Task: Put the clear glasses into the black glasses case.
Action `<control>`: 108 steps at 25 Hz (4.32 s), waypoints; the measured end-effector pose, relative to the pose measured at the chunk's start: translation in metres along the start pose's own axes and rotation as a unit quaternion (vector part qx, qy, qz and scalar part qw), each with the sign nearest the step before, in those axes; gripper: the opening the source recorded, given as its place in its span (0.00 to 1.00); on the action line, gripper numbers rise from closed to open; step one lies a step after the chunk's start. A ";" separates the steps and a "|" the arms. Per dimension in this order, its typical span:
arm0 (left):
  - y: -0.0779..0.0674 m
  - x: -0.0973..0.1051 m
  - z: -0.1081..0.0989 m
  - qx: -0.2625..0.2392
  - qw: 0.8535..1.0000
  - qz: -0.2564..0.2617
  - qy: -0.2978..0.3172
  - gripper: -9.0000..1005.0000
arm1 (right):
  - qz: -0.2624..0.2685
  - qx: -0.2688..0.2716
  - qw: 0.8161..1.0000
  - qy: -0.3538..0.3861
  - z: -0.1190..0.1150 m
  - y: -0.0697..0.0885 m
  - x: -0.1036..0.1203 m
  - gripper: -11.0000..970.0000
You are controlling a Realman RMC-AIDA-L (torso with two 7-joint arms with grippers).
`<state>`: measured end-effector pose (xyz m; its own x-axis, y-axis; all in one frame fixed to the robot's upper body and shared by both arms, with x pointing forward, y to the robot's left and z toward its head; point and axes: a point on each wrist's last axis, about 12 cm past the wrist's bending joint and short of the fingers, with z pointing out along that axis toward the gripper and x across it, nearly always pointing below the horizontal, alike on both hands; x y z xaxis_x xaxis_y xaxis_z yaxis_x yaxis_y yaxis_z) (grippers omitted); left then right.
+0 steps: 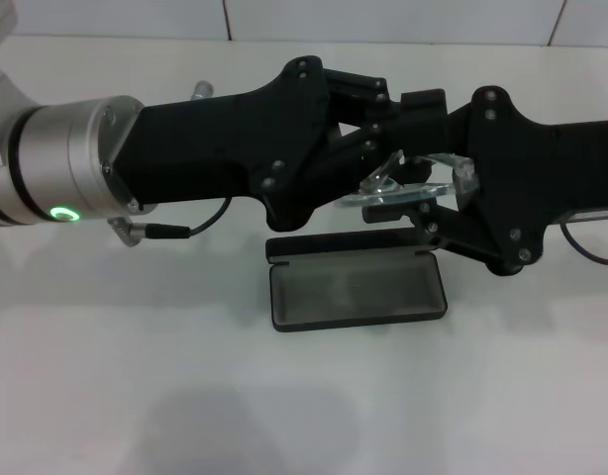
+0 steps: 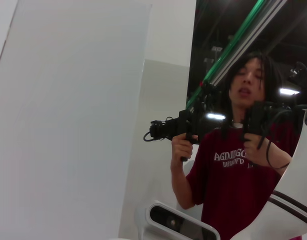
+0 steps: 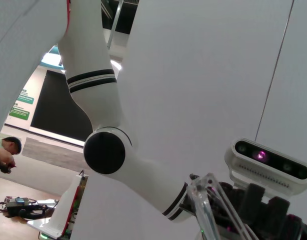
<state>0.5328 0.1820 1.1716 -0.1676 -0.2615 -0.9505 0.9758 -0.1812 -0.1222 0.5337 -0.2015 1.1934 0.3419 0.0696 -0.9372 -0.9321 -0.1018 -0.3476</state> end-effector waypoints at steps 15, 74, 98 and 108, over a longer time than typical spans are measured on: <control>-0.004 -0.005 -0.030 -0.074 0.996 0.030 -0.047 0.09 | 0.004 -0.001 1.000 -0.006 -0.001 0.003 0.000 0.13; -0.106 0.015 -0.163 -0.219 0.974 -0.008 0.058 0.10 | 0.234 -0.062 0.717 0.654 0.160 -0.062 0.017 0.13; -0.106 0.036 -0.144 -0.179 0.980 -0.047 0.071 0.10 | 0.224 -0.049 0.718 0.657 0.159 -0.059 0.034 0.13; -0.108 0.038 -0.144 -0.182 0.980 -0.048 0.068 0.10 | 0.215 -0.047 0.721 0.657 0.158 -0.056 0.041 0.14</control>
<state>0.4409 0.3287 1.1075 -0.2654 -0.1261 -0.9559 0.9461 0.1570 -0.2834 0.5810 -0.0366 1.1795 -0.1005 -0.9825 -0.1567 -0.9946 0.0953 0.0403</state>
